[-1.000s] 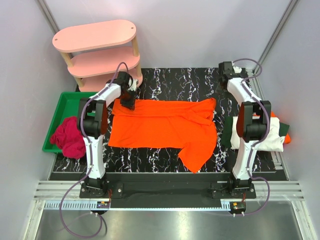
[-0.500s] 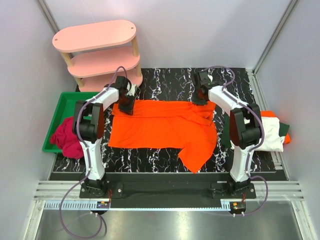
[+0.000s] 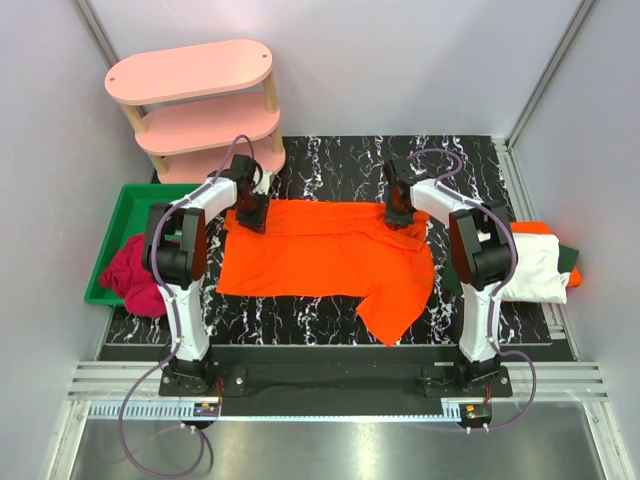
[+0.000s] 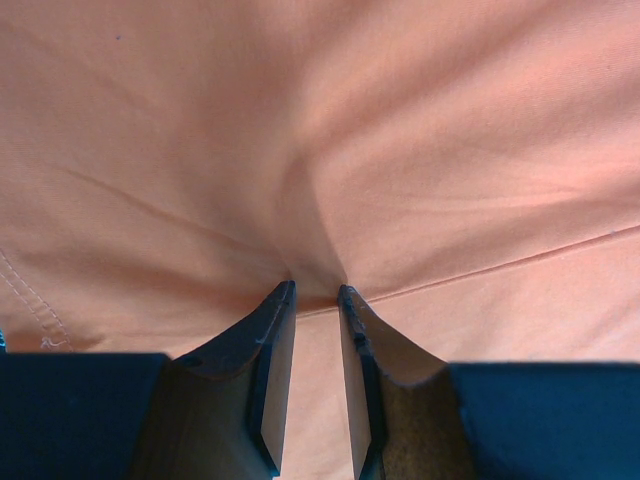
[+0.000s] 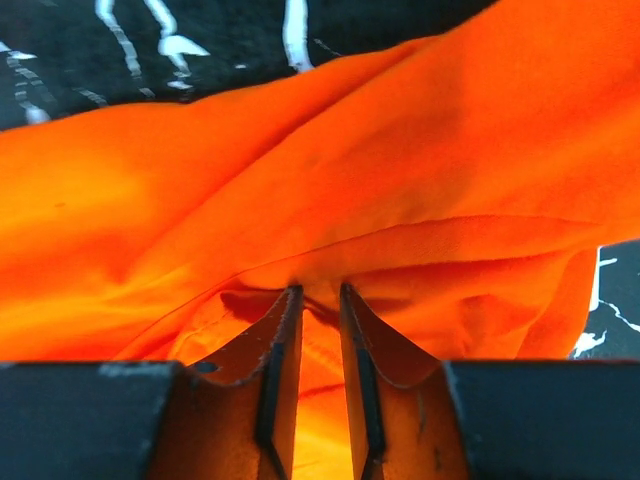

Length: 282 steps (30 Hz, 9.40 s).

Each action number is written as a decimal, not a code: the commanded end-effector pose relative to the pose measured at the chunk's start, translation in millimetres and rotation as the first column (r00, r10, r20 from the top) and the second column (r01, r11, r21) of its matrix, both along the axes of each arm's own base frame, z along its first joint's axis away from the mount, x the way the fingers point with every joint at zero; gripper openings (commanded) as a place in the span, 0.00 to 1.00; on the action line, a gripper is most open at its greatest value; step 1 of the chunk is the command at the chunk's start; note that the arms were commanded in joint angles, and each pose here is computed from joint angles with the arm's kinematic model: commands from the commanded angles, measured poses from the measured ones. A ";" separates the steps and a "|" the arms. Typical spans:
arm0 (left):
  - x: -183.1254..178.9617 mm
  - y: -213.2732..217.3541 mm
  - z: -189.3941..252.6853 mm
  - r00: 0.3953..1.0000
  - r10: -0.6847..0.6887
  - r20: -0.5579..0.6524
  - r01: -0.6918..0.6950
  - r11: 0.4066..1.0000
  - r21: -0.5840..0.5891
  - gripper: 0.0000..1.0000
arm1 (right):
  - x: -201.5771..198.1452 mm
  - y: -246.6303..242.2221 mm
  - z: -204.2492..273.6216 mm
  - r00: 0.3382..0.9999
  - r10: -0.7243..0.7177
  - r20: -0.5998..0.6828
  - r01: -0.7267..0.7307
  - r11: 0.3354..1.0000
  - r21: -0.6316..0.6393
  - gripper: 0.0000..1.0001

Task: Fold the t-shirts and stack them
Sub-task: Fold the flattened tshirt in 1/3 of the way, then grap the side of the flattened tshirt closest away from the robot with both arms, then fold the other side of the tshirt into a rectangle

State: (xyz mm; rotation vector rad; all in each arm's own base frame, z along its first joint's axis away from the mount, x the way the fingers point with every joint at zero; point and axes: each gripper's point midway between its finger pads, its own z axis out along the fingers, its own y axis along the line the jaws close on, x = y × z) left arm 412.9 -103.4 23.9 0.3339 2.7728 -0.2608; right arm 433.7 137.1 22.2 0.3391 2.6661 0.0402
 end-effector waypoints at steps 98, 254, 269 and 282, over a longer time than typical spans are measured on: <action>-131.3 -21.5 64.3 0.996 -0.082 0.028 0.085 0.992 -0.089 0.24 | -298.4 -0.3 7.9 0.914 -0.404 0.025 0.404 0.904 -0.141 0.61; -124.4 31.9 60.6 0.989 0.116 -0.096 -0.120 0.992 -0.038 0.00 | -209.7 -12.6 152.4 0.856 -0.261 0.445 0.393 0.889 -0.235 0.00; -61.0 34.7 88.9 0.986 0.154 0.063 -0.153 0.988 -0.023 0.00 | -109.4 -63.1 191.3 0.805 -0.274 0.527 0.459 0.849 -0.260 0.00; -15.0 38.1 92.0 0.977 0.180 0.114 -0.180 0.984 -0.005 0.00 | -15.9 -67.9 202.7 0.815 -0.219 0.536 0.421 0.860 -0.288 0.00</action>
